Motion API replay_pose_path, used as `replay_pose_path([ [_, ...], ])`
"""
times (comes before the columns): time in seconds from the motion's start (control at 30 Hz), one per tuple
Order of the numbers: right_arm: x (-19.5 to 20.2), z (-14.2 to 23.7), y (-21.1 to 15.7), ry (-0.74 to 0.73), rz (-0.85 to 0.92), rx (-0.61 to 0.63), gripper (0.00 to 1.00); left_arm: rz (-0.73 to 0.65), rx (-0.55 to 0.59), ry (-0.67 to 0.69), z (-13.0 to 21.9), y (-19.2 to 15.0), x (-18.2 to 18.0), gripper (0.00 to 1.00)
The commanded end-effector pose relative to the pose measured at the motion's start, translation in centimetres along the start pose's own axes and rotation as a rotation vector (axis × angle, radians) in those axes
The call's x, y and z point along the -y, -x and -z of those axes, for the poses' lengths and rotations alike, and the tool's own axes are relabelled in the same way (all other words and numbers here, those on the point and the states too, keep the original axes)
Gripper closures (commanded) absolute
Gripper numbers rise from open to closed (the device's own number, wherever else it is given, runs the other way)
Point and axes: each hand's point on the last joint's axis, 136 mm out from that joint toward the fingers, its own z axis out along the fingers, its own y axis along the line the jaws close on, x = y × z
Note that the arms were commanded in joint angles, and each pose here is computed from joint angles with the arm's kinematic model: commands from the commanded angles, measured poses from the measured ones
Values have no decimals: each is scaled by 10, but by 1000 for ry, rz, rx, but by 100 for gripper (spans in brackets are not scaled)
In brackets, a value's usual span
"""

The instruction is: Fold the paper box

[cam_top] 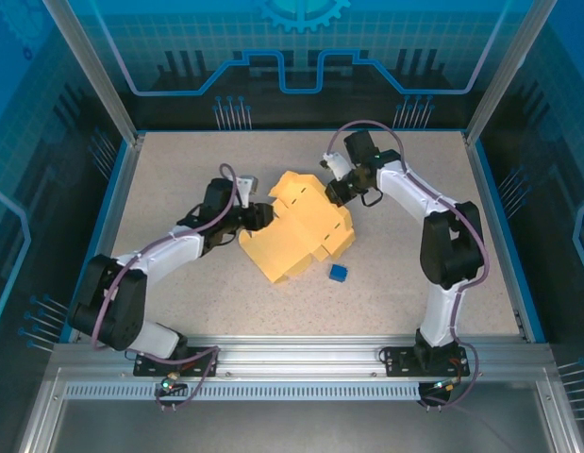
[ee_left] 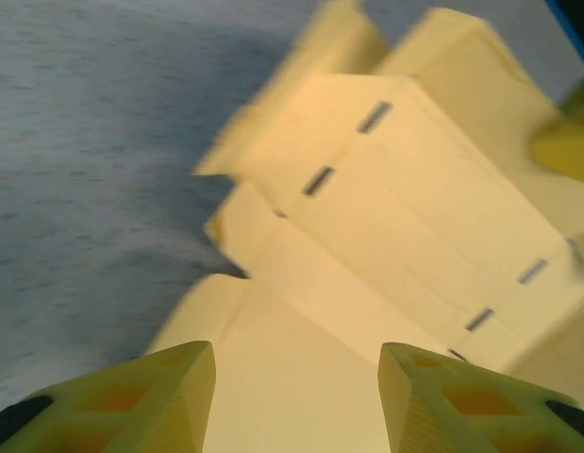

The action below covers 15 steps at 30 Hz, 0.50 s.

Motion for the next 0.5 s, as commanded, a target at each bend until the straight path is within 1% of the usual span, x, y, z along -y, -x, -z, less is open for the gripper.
replay_pose_path([
  [0.0, 12, 3, -7, -20, -53, -55, 94, -11, -37, -101, -24, -11, 26, 52],
  [0.1, 17, 3, -8, -31, -64, -70, 93, -31, -71, -140, -47, -21, 43, 56],
  [0.2, 19, 2, -8, -31, -75, -69, 93, -41, -99, -159, -68, -28, 52, 61],
  [0.47, 18, 1, -5, -17, -80, -64, 92, -34, -162, -147, -102, -48, 45, 74],
])
